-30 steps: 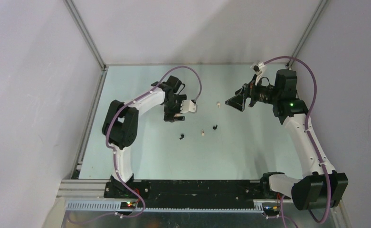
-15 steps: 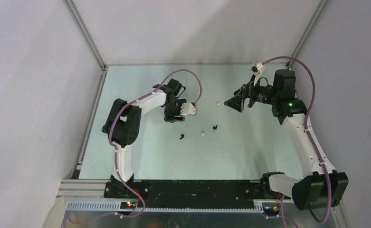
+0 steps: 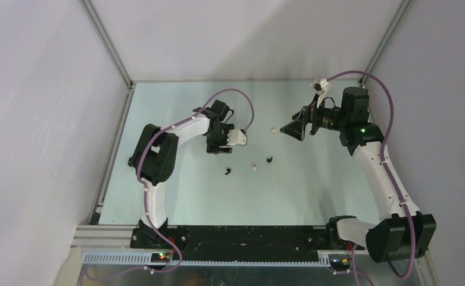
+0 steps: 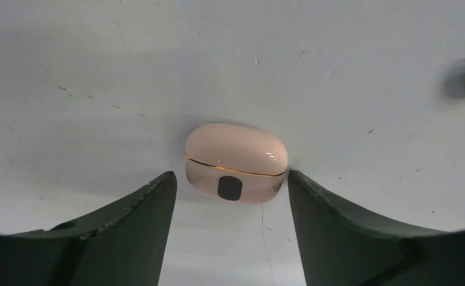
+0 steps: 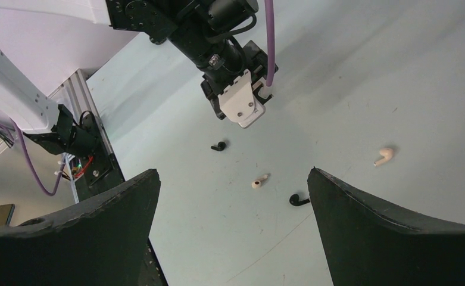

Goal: Insert the wireless bluetooth earbuds into the charging case
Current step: Pick up the charging case from the center of the board.

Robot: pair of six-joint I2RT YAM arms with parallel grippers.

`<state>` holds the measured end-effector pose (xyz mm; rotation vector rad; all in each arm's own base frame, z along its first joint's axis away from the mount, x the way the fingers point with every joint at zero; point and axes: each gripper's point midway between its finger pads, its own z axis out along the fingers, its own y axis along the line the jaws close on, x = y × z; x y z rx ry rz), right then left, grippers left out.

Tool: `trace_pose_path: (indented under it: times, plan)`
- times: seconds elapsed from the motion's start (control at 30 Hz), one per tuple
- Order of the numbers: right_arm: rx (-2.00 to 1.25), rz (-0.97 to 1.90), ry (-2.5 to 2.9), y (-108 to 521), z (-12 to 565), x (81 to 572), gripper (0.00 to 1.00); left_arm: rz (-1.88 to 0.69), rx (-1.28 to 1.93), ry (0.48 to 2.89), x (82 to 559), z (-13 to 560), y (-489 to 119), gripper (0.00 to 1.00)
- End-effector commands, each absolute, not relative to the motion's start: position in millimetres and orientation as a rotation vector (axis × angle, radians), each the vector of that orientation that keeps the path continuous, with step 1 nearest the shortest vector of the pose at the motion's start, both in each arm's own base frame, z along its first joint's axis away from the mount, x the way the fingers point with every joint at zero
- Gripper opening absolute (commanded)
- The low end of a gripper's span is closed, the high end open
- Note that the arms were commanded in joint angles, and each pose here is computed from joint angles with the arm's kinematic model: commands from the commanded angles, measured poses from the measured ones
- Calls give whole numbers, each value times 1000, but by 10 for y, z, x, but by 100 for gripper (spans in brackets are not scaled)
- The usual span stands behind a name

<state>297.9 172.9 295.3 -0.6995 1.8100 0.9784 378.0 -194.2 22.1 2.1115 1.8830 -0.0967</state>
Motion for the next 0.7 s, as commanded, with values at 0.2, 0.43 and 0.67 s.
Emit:
trace_pose_path:
  times: [0.2,0.43,0.67]
  plan:
    - [-748,962,1778,1792,2959,3002,100,-59,2128,1881,3797,236,-1991,54]
    - [-751,967,1792,1818,2913,3014,100,-62,2084,1906,3791,291,-2017,39]
    - [-594,1037,1893,1847,2746,3249,100,-128,1923,1880,3752,504,-2157,39]
